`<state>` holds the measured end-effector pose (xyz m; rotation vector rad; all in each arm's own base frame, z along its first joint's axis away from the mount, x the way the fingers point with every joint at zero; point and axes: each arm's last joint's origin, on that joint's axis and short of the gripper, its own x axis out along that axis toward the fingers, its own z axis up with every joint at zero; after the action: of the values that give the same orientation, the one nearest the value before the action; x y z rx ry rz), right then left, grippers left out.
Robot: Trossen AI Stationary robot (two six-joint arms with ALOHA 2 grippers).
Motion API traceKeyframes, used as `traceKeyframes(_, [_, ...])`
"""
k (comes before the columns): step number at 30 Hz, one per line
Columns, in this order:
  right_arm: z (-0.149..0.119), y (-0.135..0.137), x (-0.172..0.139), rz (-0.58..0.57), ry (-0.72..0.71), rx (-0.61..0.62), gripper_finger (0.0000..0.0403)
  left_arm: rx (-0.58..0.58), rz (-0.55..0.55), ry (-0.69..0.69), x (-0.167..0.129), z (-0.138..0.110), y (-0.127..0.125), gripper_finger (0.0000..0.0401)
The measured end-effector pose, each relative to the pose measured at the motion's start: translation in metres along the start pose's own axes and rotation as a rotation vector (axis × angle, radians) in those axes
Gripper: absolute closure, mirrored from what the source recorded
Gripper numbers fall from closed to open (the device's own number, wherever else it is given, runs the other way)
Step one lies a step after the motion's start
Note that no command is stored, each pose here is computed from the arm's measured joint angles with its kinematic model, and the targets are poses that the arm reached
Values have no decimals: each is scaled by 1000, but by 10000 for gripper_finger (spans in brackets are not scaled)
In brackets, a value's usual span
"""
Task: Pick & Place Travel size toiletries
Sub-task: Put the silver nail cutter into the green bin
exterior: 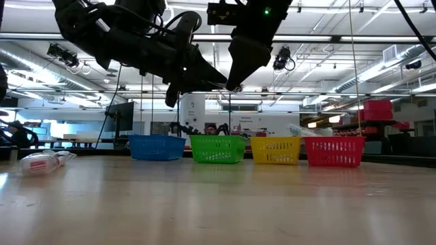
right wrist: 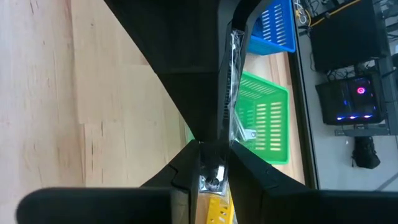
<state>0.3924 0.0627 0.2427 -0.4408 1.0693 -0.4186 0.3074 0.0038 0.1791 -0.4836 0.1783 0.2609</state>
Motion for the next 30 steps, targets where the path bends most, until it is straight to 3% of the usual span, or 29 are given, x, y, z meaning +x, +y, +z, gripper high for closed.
traceKeyframes(11, [2, 1, -1, 10, -18, -15, 272, 6, 21, 3, 0, -1, 2, 358])
traceKeyframes(19, [2, 1, -1, 8, -19, -1, 266, 18, 38, -8, 0, 0, 3, 369])
traceKeyframes(30, [-7, 4, -4, 0, 54, 168, 252, 93, 323, -59, 5, 6, 35, 364])
